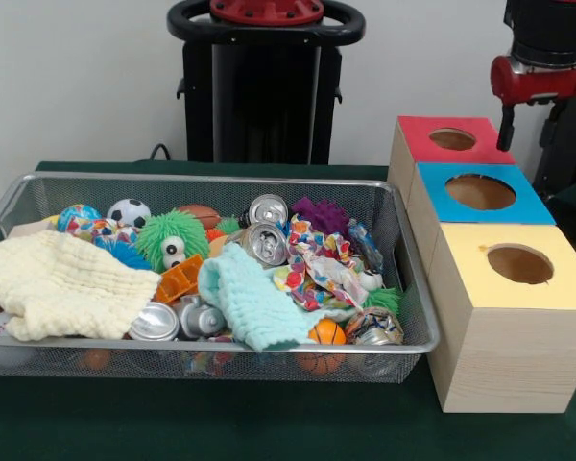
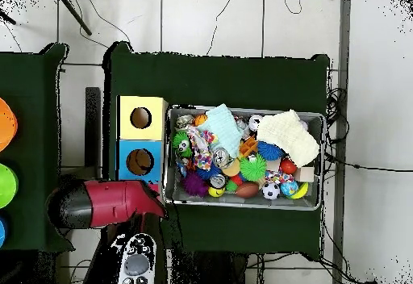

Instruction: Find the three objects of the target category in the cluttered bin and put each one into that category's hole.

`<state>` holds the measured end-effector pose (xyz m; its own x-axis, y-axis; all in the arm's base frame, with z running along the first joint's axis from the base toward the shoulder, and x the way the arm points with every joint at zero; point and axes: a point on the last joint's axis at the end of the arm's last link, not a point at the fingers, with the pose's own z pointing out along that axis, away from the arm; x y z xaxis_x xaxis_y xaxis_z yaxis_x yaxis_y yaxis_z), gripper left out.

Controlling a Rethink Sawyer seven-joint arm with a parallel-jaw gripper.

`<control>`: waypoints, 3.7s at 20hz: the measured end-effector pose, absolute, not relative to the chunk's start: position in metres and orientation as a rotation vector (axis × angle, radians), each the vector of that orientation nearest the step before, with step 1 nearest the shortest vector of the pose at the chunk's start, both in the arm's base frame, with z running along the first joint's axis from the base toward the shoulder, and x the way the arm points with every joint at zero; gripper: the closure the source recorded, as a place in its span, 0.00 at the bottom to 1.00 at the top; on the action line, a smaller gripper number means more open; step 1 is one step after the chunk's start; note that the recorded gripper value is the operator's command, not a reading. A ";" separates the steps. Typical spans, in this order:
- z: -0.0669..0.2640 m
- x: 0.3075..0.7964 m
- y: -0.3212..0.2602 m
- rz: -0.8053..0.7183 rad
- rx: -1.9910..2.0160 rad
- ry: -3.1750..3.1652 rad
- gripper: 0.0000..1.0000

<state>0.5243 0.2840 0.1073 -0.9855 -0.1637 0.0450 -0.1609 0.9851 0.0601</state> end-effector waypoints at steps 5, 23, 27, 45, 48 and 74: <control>0.109 0.544 0.284 -0.087 0.258 -3.080 0.00; 0.128 0.594 0.289 -0.079 0.311 -3.143 0.00; 0.131 0.601 0.289 -0.081 0.307 -3.156 0.00; 0.131 0.605 0.287 -0.082 0.302 -3.162 0.00; 0.131 0.606 0.287 -0.082 0.302 -3.163 0.00; 0.146 0.628 0.263 -0.086 0.238 -3.171 0.00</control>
<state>0.6276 0.2628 0.1457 -0.9880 -0.1482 -0.0438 -0.1504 0.9873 0.0512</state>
